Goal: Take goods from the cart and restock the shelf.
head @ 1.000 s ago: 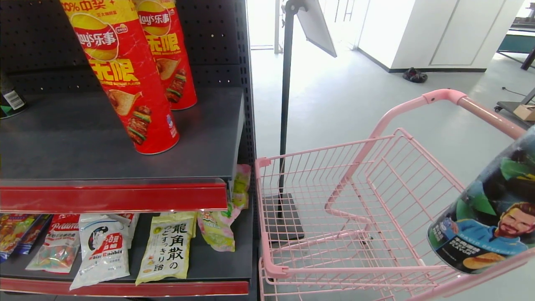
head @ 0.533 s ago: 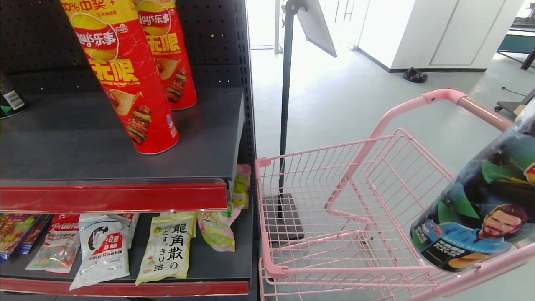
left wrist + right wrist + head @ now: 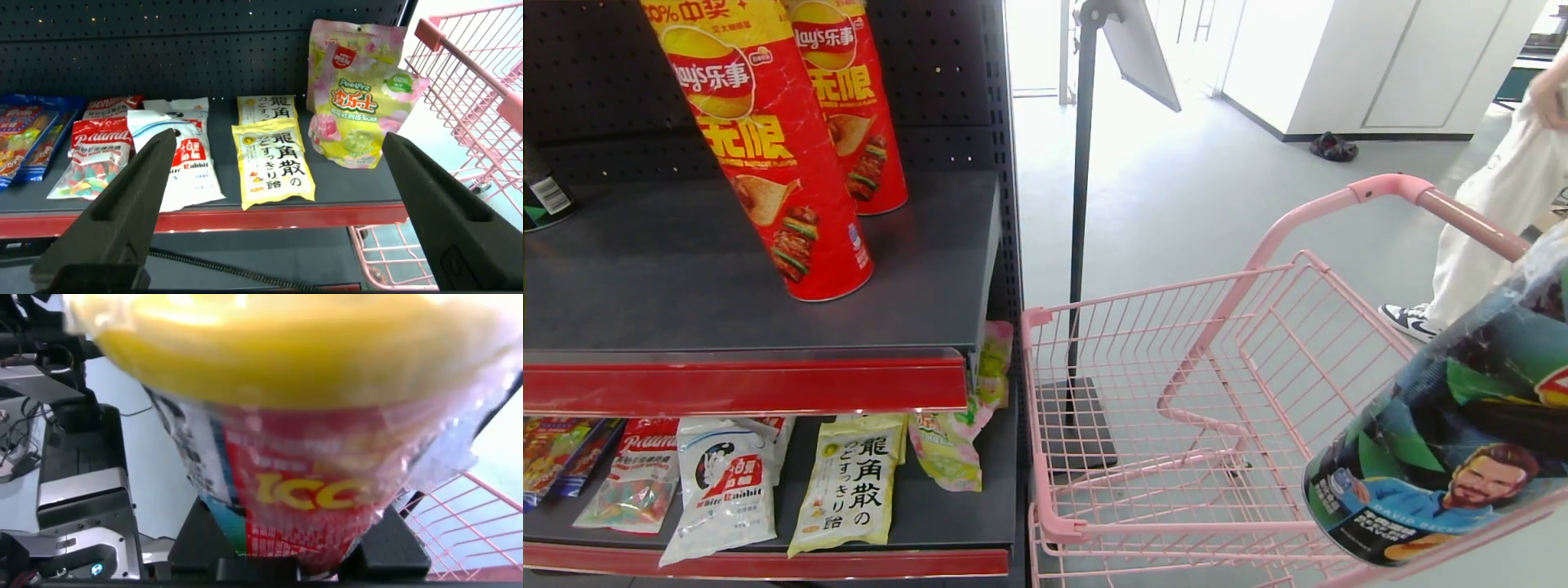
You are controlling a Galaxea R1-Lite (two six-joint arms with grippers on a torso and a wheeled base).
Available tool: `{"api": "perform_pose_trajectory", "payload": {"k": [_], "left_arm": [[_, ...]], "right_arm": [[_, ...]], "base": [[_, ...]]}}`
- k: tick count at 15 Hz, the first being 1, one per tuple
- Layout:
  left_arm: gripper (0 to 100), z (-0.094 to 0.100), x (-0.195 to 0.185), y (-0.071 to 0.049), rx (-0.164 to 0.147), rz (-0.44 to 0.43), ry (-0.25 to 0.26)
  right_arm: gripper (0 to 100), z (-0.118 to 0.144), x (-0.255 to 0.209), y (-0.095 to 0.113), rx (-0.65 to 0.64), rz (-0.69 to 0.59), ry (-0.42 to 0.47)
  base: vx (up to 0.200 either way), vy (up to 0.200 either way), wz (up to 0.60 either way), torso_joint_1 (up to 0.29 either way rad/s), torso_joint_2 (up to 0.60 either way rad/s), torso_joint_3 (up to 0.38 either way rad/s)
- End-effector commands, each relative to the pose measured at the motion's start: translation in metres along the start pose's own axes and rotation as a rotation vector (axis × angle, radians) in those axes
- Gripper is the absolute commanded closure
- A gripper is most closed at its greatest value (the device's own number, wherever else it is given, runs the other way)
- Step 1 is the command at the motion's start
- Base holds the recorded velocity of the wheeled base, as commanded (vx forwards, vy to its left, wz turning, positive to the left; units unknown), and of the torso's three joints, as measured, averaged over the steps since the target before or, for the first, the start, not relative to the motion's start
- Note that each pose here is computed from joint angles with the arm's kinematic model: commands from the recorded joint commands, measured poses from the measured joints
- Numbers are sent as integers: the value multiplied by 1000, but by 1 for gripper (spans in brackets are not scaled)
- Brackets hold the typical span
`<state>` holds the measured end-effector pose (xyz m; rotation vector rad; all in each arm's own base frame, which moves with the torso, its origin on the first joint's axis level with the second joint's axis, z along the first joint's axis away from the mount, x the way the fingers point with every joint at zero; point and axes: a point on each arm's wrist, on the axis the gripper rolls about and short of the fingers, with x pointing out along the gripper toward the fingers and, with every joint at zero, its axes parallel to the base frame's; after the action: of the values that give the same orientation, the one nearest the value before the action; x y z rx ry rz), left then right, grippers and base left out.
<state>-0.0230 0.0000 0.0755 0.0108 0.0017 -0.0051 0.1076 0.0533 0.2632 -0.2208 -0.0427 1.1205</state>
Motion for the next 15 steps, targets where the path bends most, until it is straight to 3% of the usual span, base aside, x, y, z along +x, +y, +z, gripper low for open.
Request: {"api": "perform_pose_trajectory", "payload": {"k": [1,5,15], "left_arm": [[0,0,0,0,0,0,1],[0,0,0,0,0,0,1],[0,0,0,0,0,0,1]], "right_arm": [[100,-2,1,-3,3,-13,1],[100,3,2,-5,-9,-18,-13],[100,7,-3,-3,-25,-33,-26]], "base": [[0,0,0,0,0,0],[0,0,0,51,-138,-84],[0,0,0,217,-542,-328]]}}
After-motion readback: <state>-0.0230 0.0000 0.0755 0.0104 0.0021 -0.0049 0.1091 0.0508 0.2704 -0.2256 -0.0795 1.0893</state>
